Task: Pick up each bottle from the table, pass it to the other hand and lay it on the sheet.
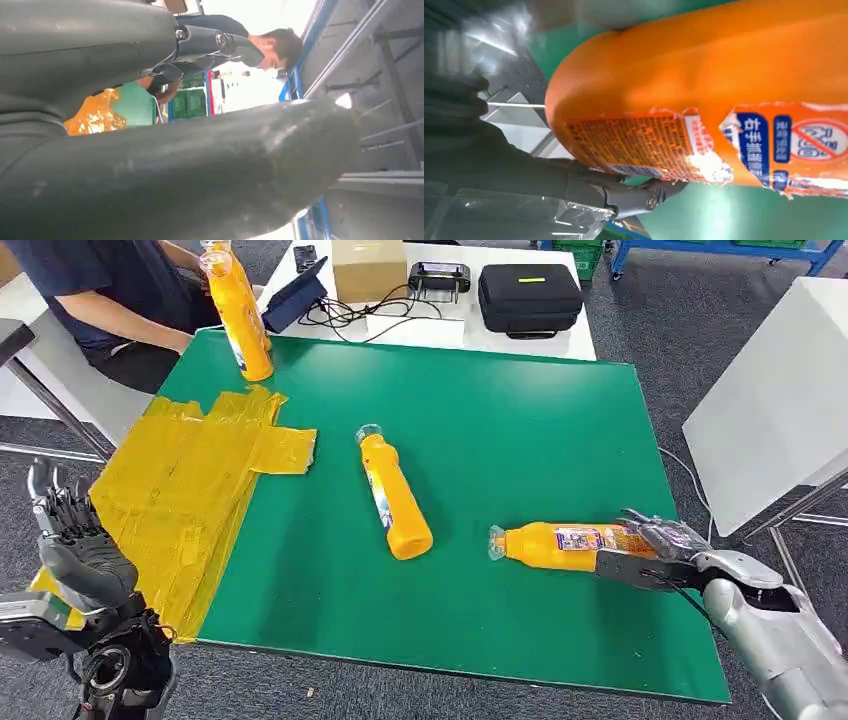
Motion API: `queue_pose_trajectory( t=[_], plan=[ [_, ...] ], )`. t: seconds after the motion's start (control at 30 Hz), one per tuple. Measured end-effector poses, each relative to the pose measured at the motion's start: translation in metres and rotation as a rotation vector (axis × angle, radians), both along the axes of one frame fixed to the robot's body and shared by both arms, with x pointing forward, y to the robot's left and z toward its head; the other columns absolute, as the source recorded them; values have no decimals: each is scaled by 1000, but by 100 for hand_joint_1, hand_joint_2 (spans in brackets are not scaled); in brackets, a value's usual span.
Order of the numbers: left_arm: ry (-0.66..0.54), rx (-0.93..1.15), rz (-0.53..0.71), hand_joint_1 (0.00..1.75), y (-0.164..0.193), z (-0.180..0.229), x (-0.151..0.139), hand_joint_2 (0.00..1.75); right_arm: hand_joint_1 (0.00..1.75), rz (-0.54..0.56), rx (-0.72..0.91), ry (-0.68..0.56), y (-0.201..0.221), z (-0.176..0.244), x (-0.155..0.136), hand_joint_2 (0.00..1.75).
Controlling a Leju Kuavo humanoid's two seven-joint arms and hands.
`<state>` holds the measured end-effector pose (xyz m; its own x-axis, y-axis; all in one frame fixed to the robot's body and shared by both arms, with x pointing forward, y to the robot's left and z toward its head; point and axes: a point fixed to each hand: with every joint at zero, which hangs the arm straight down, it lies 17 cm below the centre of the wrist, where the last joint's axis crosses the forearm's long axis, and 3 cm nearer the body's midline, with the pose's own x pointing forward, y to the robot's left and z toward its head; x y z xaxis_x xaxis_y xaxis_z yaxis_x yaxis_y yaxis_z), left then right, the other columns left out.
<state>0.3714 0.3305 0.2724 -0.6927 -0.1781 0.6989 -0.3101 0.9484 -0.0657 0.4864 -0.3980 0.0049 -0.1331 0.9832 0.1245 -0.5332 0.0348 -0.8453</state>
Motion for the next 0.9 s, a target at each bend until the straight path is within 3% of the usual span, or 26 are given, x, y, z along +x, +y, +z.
queue_pose_trajectory(
  t=[0.9],
  plan=[
    [19,-2,24,0,3,-7,-2,0,175,-33,-7,-42,26,-11,20,175]
  ],
)
